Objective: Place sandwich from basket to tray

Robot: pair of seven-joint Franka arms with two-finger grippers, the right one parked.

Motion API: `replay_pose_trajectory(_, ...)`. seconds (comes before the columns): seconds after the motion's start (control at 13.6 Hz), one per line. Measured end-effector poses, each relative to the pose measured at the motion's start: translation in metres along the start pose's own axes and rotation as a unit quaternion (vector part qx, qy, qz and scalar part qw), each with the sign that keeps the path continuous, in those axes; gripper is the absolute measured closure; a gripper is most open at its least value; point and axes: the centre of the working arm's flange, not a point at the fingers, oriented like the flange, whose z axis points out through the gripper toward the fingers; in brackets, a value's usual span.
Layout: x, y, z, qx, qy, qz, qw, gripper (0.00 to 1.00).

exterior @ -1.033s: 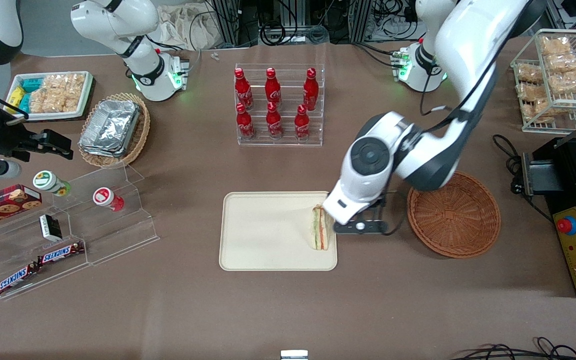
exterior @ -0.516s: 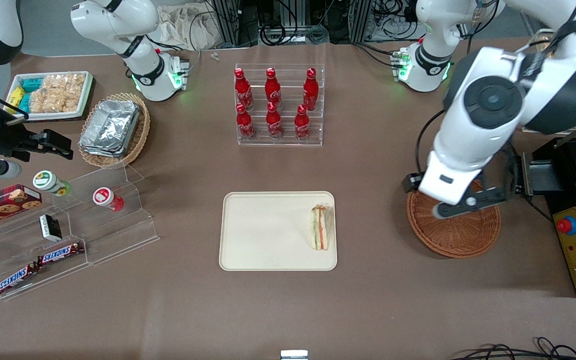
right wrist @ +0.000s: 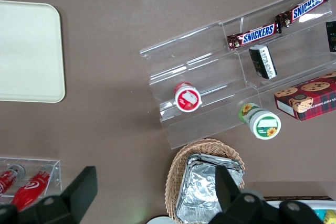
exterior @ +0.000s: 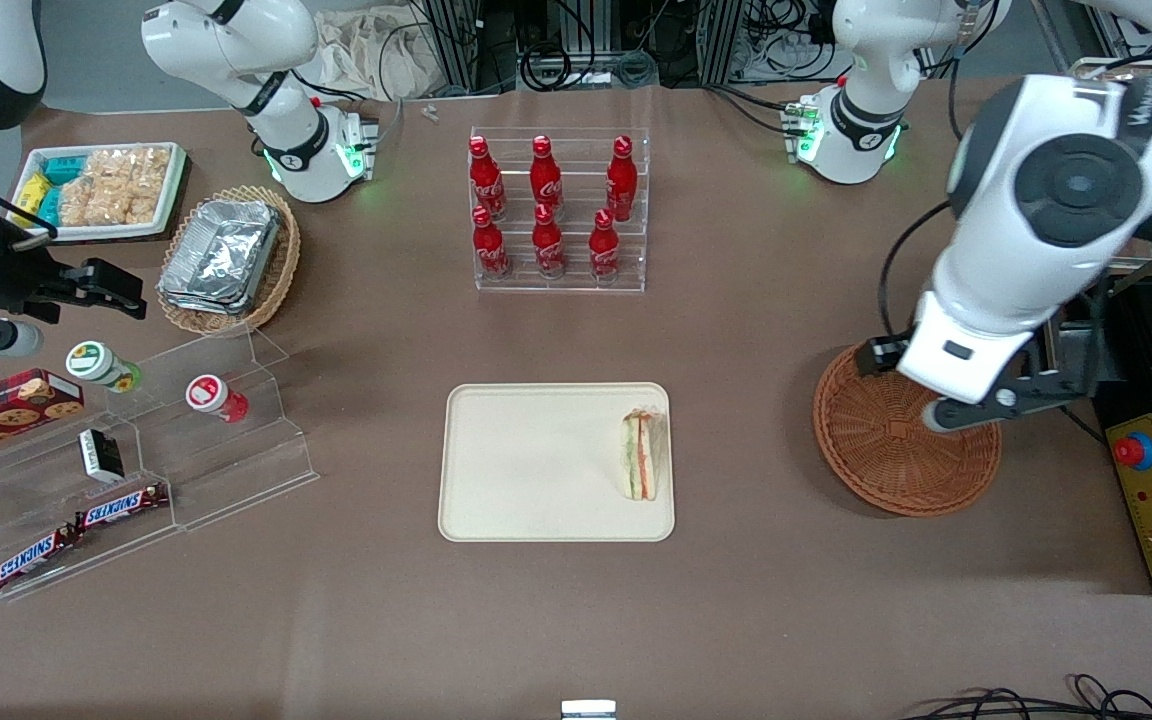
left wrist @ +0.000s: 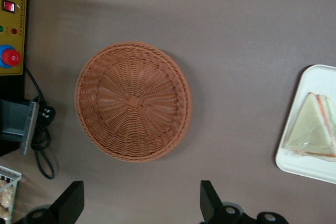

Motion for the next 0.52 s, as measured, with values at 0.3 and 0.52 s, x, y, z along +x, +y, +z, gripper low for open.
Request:
replay_pose_trajectory(0.3,0.014,-0.051,0.002,-0.012,-0.018,0.018,0.9996,0.0)
replay_pose_trajectory(0.52,0.016,-0.082,-0.008,-0.034,-0.023,0.045,0.9981,0.0)
